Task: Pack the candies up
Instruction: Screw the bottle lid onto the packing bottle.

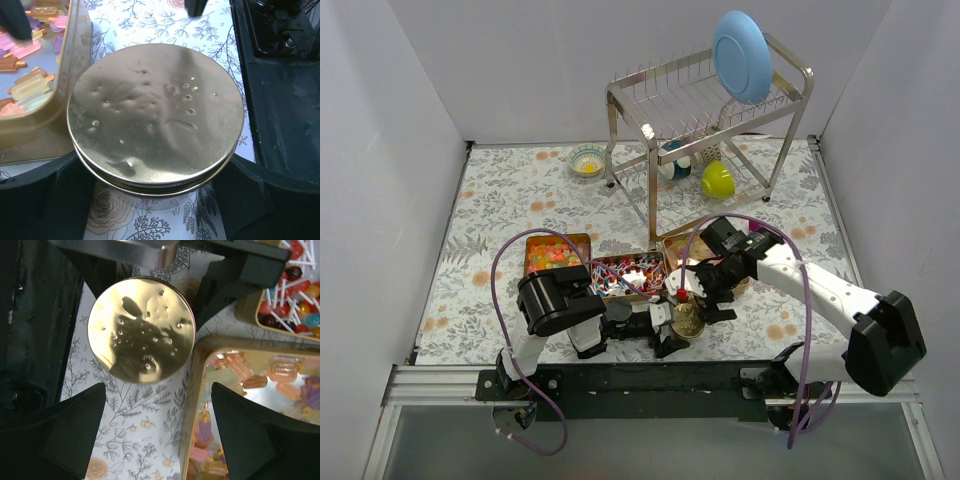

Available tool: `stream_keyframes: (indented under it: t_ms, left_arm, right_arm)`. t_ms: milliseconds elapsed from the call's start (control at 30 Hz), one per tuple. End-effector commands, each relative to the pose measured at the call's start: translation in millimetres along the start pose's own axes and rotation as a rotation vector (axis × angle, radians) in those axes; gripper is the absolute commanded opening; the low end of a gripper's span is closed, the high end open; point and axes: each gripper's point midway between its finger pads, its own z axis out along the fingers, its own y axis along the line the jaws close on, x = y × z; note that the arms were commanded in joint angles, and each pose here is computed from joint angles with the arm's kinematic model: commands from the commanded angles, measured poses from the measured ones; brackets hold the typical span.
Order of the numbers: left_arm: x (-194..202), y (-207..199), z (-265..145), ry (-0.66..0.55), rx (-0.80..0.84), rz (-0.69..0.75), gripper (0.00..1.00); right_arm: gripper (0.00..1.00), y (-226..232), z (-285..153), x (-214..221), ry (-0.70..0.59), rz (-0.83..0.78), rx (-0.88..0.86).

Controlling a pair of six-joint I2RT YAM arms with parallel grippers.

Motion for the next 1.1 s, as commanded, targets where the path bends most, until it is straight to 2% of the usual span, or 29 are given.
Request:
stream_keyframes:
  t_ms: [0, 200, 233, 300, 567, 867, 1067]
  left_arm:
    - [9.6, -24.6, -20.1, -0.049, 0.079, 0.037, 0.00]
    - [10.5, -17.0, -19.0, -0.046, 0.036, 0.040, 0.00]
    - [10.2, -16.0, -19.1, -0.047, 0.031, 0.037, 0.00]
    - [10.8, -12.8, -18.5, -0.045, 0.015, 0.030, 0.00]
    - [10.0, -1.8, -18.8, -0.049, -0.029, 0.004, 0.00]
    - [10.1, 5.2, -19.5, -0.052, -0.055, -0.002, 0.00]
    - [8.4, 2.7, -19.2, -0.057, -0.040, 0.002, 0.00]
  right_arm:
    - [0.94, -8.7, 11.2, -22.2, -0.076, -0.095, -0.057]
    - [0.94, 12.5, 21.5, -24.9, -0.076, -0.078, -0.211]
    - [0.98, 14.7, 22.2, -24.2, -0.073, -0.082, -0.224]
    - [0.98, 21.6, 22.7, -22.0, -0.065, -0.076, -0.243]
    - [0.98, 41.6, 21.9, -4.7, -0.014, -0.031, -0.245]
    - [0.98, 85.0, 26.8, 43.6, 0.127, 0.047, -0.295]
    - [0.95, 85.8, 4.9, 35.5, 0.129, 0.047, -0.229]
